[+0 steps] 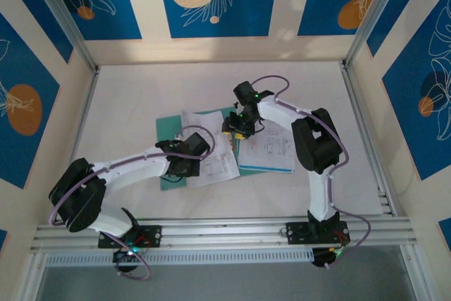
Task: Put the files into the folder
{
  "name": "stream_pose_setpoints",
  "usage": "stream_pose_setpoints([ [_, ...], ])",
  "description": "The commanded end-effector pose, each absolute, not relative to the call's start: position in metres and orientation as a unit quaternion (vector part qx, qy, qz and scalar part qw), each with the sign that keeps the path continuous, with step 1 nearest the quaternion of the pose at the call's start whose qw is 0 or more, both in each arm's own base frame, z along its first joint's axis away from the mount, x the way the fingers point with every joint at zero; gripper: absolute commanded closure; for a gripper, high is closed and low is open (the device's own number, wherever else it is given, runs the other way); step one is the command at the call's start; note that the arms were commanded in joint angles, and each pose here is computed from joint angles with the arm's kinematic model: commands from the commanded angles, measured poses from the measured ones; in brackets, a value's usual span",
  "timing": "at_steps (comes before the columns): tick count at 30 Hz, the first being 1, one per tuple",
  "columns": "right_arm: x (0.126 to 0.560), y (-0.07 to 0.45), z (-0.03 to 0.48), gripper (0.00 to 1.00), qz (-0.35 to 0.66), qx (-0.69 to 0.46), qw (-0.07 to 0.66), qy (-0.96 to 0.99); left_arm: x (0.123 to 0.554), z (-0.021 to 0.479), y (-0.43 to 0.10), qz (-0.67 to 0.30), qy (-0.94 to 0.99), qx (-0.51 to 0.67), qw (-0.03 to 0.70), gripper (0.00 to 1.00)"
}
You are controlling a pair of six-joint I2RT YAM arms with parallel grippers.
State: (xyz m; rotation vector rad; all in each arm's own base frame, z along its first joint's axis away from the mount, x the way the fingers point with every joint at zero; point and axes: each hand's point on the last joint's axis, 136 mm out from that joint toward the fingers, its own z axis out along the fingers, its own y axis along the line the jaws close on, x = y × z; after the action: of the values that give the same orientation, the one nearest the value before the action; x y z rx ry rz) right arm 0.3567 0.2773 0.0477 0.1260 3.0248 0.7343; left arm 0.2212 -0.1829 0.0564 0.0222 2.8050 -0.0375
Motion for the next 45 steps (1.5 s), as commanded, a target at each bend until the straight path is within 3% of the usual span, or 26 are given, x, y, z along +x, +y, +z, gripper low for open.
stream_pose_setpoints([
  [1,0.346,0.284,0.042,0.49,0.23,0.03,-0.005,0.973,0.228,0.06,-0.181,-0.004,0.985,0.013,0.174,1.0],
  [18,0.327,0.284,0.028,0.49,0.238,0.041,-0.028,0.97,0.234,0.058,-0.193,-0.023,0.984,0.023,0.176,1.0],
  [34,0.314,0.3,0.081,0.5,0.354,0.039,-0.028,0.934,0.235,0.053,-0.194,-0.019,0.984,0.026,0.173,1.0],
  [45,0.28,0.307,0.078,0.56,0.364,0.005,-0.054,0.93,0.234,0.049,-0.192,-0.014,0.985,0.028,0.171,1.0],
])
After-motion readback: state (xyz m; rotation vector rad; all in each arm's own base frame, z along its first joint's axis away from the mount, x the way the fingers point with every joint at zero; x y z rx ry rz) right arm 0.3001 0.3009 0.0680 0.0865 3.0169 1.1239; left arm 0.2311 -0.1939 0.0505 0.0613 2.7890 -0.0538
